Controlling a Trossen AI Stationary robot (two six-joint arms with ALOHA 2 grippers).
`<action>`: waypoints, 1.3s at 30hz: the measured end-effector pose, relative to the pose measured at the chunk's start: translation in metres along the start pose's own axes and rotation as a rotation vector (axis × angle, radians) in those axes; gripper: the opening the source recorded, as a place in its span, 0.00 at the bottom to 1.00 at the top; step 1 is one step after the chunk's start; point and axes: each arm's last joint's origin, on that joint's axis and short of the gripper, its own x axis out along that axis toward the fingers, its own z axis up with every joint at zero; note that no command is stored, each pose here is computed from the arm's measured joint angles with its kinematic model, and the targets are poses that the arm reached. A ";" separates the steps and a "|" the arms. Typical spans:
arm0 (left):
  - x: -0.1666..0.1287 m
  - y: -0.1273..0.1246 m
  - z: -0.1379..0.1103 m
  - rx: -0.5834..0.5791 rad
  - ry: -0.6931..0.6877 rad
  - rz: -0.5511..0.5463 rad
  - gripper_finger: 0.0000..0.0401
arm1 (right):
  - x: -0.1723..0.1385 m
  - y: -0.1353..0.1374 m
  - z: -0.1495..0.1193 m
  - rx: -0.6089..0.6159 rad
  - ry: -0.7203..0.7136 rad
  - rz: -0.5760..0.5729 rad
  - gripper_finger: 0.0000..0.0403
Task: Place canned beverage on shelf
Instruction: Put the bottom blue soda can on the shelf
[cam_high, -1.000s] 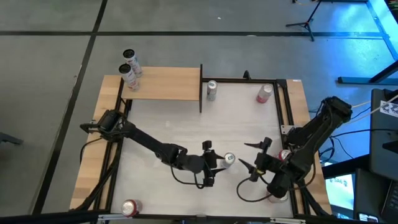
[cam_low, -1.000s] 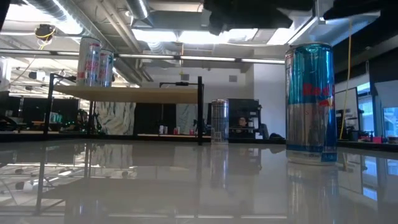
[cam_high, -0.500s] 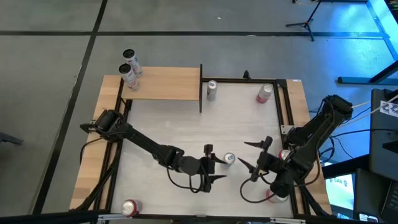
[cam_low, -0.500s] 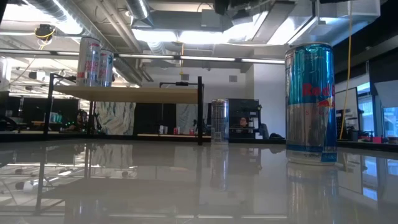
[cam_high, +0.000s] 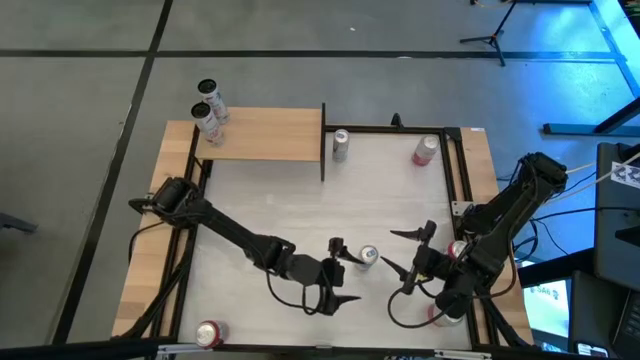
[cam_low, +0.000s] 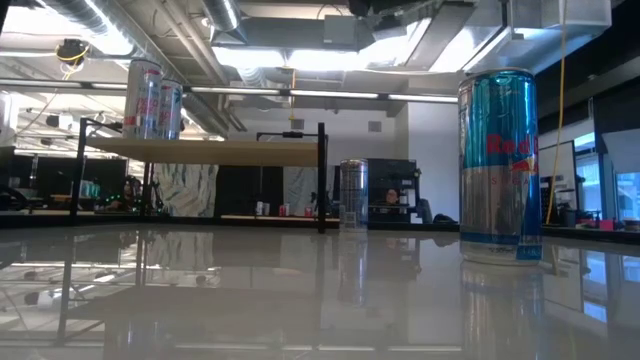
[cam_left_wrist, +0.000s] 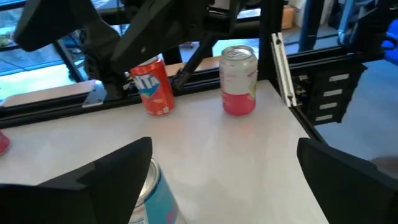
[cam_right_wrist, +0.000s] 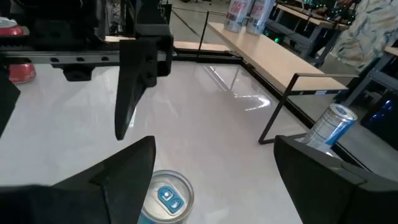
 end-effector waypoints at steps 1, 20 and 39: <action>0.000 0.000 0.000 -0.008 0.000 0.017 0.98 | 0.000 0.000 0.000 -0.001 -0.001 -0.001 0.81; 0.020 0.065 -0.003 -0.318 0.105 0.055 0.98 | 0.000 0.003 0.005 -0.083 -0.045 -0.015 0.81; 0.059 0.068 -0.002 -0.230 0.328 0.152 0.98 | 0.000 0.004 0.004 -0.114 -0.012 0.028 0.81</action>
